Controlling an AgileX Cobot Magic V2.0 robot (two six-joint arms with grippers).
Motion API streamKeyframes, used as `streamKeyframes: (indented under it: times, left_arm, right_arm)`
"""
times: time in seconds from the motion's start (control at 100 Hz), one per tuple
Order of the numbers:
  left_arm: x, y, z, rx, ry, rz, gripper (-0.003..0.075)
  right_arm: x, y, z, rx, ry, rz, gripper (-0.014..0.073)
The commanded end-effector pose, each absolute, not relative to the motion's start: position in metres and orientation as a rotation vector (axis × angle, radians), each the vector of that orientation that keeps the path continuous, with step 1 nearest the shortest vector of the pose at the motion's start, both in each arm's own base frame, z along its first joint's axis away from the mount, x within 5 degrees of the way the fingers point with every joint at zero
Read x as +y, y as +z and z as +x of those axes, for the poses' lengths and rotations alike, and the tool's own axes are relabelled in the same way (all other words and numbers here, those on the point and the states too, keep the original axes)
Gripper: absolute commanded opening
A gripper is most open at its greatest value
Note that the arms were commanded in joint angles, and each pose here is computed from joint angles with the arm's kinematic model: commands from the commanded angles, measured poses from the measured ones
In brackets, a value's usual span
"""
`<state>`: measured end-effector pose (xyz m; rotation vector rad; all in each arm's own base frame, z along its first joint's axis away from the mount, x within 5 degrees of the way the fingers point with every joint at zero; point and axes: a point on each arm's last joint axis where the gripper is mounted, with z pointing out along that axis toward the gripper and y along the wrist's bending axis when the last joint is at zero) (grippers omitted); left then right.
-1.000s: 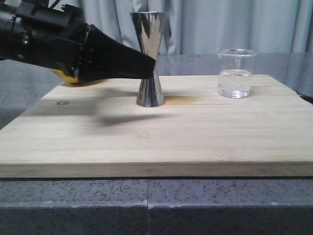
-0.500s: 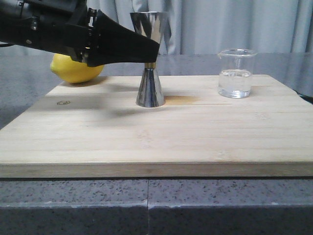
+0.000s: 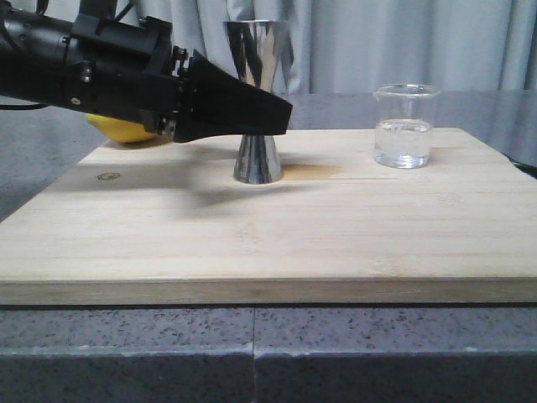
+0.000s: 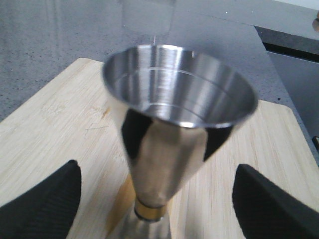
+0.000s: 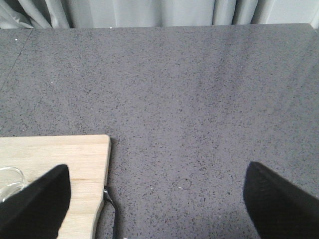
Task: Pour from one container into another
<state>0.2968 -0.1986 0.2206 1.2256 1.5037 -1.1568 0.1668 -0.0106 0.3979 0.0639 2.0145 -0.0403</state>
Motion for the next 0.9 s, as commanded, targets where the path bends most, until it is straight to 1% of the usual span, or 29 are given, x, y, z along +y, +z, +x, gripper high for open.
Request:
streamKeyframes:
  times: [0.0,0.15,0.21,0.47,0.89]
  left_arm:
    - [-0.2019,0.2498,0.2943,1.382,-1.192,1.179,0.0565]
    - [-0.2019,0.2509,0.2951,1.381,-1.195,1.16,0.0564]
    - [-0.2019,0.2515,0.2956,1.38,-1.198,1.149,0.055]
    - [-0.2019,0.2515,0.2956,1.38,-1.198,1.149,0.0431]
    - [-0.2019,0.2515,0.2956,1.38,-1.198,1.149,0.0311]
  right_arm:
    - [-0.0108,0.4123,0.1679,1.913,-0.055,0.049,0.0648]
    - [-0.0108,0.4123,0.1679,1.913,-0.055,0.049,0.0648]
    - [-0.0108,0.4123,0.1679,1.913,-0.055,0.049,0.0648]
    - [-0.0108,0.413,0.1681,1.904,-0.055,0.049,0.0648]
    - [-0.0108,0.4132,0.1682,1.902,-0.055,0.049,0.0648]
